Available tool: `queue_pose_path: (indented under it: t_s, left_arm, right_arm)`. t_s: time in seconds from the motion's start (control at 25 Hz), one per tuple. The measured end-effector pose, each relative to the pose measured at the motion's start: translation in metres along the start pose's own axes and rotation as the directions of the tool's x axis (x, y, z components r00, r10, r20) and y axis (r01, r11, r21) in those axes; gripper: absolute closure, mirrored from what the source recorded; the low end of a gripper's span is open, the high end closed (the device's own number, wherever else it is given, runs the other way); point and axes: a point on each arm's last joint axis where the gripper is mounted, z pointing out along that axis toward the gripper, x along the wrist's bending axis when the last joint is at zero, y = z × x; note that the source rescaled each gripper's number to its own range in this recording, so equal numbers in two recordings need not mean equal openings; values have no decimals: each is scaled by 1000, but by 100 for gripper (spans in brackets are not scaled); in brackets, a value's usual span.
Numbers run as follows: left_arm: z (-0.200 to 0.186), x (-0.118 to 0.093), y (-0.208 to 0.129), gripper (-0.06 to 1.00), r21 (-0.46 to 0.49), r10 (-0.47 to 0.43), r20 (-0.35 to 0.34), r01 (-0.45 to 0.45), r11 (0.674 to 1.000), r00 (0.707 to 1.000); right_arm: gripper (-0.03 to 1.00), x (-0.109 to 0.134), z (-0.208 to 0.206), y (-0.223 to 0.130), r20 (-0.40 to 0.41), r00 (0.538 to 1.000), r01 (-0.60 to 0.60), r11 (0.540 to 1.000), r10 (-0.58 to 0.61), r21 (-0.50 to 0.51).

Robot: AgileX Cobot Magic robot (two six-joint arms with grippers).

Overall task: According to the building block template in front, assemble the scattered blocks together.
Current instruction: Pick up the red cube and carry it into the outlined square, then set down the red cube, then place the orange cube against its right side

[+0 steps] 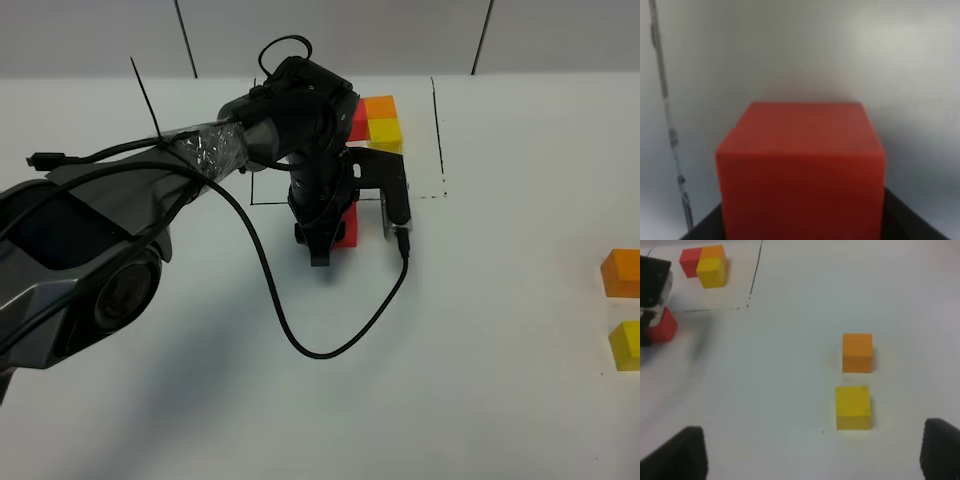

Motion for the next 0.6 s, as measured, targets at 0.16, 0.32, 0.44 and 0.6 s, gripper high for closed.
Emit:
queue_pose_path:
  t_s: [0.16,0.32,0.44,0.6]
  left_arm:
    - [-1,0,0,50,-4,0,-3,0,1000,1000]
    - [-12,3,2,19,-33,-2,-39,0,999,999]
    - [-29,3,2,5,-48,-7,-58,4,999,998]
    - [-61,0,-2,1,-61,-64,-65,60,996,996]
  right_arm:
    - [24,0,0,0,0,1000,0,1000,0,0]
    - [24,0,0,0,0,1000,0,1000,0,0]
    - [24,0,0,0,0,1000,0,1000,0,0]
    - [24,0,0,0,0,1000,0,1000,0,0]
